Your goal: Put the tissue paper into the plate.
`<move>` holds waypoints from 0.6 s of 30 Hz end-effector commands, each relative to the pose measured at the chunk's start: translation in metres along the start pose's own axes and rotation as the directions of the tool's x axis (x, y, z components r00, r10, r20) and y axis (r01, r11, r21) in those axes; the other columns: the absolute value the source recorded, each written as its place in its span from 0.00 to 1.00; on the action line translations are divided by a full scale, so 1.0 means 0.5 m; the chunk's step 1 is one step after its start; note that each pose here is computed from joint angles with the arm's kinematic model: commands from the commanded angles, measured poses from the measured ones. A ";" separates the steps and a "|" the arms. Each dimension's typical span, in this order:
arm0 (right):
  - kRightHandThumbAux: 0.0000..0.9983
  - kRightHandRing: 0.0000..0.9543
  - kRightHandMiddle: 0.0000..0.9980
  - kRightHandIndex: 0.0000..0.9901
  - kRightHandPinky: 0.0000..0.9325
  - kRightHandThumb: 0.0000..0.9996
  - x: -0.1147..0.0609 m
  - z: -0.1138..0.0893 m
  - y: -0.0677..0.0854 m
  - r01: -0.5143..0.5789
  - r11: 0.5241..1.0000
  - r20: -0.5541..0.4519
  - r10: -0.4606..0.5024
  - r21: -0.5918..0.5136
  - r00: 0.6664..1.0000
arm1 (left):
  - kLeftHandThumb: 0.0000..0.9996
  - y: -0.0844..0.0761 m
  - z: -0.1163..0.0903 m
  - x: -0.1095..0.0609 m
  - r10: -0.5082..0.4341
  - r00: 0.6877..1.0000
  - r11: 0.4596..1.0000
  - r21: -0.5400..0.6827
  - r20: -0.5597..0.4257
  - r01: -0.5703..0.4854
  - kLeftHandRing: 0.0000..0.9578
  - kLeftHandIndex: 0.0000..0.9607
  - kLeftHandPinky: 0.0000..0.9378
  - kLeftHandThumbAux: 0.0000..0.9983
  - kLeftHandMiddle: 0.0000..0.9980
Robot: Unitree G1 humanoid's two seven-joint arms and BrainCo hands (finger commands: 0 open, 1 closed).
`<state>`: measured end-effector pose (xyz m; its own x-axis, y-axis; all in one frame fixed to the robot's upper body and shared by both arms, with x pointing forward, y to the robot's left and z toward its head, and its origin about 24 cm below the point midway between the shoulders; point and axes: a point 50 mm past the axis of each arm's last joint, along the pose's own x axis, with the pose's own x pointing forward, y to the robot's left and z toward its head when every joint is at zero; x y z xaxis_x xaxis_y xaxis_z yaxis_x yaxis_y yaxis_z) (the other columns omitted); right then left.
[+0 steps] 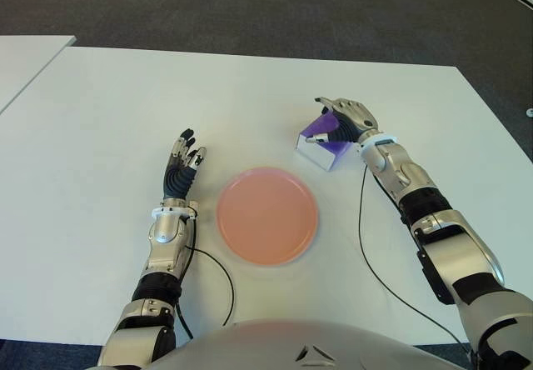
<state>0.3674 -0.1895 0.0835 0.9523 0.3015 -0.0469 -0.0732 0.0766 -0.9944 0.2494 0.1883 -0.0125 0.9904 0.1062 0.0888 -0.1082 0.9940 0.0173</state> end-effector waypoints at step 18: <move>0.31 0.00 0.00 0.00 0.00 0.29 -0.003 -0.089 -0.041 -0.011 1.000 -0.154 0.012 0.005 0.988 | 0.00 0.001 -0.048 -0.040 0.010 0.992 1.000 0.000 -0.125 -0.010 0.00 0.00 0.00 0.50 0.00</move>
<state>0.3830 -0.2321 0.1067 0.9864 0.1586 -0.0420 -0.0558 0.0836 -0.9949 0.2474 0.1891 -0.0148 0.9906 0.1087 0.0831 -0.1107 0.9937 0.0187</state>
